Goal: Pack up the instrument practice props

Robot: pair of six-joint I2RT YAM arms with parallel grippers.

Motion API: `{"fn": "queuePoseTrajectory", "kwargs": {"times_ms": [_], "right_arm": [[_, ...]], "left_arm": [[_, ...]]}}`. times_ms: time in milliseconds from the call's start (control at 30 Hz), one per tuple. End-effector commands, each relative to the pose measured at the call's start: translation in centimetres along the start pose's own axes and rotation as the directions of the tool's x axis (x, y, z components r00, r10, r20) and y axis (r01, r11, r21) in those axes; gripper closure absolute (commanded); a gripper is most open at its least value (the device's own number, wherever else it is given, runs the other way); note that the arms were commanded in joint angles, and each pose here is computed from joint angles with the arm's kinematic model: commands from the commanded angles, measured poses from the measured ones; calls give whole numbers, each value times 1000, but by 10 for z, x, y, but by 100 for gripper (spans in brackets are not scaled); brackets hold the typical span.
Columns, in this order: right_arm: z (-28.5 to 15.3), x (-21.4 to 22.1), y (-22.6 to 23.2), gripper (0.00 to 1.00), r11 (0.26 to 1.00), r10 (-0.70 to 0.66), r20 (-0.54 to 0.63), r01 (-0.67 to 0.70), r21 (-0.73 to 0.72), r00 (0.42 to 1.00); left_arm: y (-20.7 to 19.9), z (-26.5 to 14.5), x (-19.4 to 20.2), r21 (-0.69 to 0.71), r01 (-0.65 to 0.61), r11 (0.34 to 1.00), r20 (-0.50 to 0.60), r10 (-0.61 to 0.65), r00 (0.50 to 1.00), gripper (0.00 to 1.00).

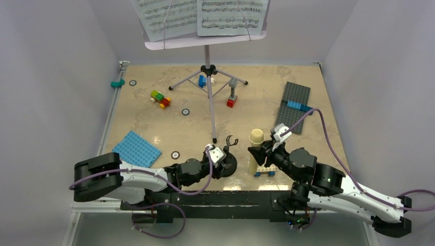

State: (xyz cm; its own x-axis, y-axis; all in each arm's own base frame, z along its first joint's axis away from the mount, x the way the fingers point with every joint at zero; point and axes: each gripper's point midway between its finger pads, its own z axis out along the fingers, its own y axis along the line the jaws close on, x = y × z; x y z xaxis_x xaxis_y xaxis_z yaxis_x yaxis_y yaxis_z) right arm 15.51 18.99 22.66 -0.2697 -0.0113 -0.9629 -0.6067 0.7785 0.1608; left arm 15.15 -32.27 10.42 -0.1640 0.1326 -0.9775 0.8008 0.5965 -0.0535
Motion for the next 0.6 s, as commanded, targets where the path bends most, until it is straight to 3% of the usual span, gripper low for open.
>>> {"fn": "queuePoseTrajectory", "kwargs": {"times_ms": [0,200,467,567], "right_arm": [[-10,-23,7,100,998,47,49,-45,-44,998],[-14,-19,5,100,998,58,36,-57,-40,998],[-14,-16,4,100,997,73,37,-72,-37,997],[-14,-16,4,100,997,72,38,-71,-35,997]], "left_arm": [[-6,19,-42,-1,22,1000,151,-21,988,43],[-4,29,-40,-32,24,999,147,-19,989,56],[8,25,-36,-97,19,995,136,-6,991,98],[18,18,-41,-140,22,990,138,-3,990,100]]}}
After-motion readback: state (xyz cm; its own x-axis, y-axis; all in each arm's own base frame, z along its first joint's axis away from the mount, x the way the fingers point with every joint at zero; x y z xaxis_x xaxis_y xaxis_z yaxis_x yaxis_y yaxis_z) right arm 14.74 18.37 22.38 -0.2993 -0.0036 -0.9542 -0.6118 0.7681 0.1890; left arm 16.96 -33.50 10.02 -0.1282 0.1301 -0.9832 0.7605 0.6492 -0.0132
